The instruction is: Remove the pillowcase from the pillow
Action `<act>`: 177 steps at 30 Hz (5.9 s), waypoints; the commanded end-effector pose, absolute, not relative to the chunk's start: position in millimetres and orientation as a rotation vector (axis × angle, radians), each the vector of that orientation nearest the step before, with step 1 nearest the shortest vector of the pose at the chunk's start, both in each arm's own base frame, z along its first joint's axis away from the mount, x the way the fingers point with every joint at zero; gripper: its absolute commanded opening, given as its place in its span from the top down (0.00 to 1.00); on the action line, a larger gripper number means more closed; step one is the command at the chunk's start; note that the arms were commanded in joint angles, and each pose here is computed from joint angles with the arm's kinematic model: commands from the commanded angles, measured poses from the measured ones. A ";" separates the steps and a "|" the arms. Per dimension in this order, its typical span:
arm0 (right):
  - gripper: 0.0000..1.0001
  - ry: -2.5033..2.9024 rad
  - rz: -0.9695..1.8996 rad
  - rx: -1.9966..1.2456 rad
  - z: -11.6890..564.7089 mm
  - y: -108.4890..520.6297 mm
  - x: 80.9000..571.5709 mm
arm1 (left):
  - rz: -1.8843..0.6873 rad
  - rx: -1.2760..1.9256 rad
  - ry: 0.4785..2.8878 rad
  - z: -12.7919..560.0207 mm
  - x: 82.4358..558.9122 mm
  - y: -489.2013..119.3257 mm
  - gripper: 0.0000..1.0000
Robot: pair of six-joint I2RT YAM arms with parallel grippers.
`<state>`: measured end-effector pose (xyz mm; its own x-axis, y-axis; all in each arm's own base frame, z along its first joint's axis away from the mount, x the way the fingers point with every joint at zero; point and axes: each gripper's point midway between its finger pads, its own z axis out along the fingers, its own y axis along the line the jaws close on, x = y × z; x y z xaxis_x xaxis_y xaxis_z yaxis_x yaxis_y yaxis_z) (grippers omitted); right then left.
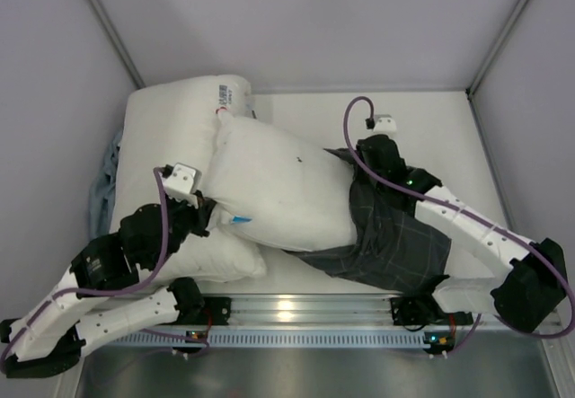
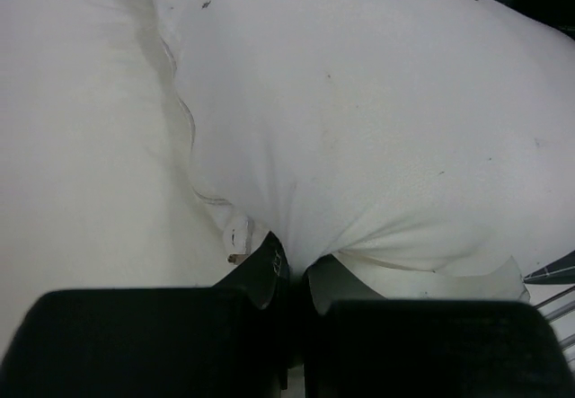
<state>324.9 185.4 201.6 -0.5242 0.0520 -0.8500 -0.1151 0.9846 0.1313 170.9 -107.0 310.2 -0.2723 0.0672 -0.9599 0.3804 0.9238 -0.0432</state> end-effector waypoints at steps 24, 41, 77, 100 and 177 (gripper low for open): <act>0.93 2.014 0.123 0.405 198.5 25.6 322.6 | -0.412 -0.148 1.496 396.5 140.0 12.0 1.00; 0.20 1.926 0.538 -0.023 296.9 143.5 243.8 | -0.267 0.388 1.842 329.6 267.7 -199.4 1.00; 0.26 2.210 0.726 -0.199 160.8 242.1 298.6 | -0.368 0.271 1.772 386.2 232.5 -124.7 1.00; 0.26 2.157 0.595 -0.096 190.7 173.0 232.9 | -0.337 0.212 1.852 352.6 245.1 -126.1 1.00; 1.00 2.140 0.049 0.508 110.4 35.3 322.7 | -0.148 -0.099 1.540 488.9 121.3 27.0 1.00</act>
<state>321.8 127.3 138.9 -0.5804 0.3766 -0.7220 0.0276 0.8952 0.4448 159.1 -59.5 400.6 -0.3371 0.0414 -0.9406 0.2817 0.9577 -0.0588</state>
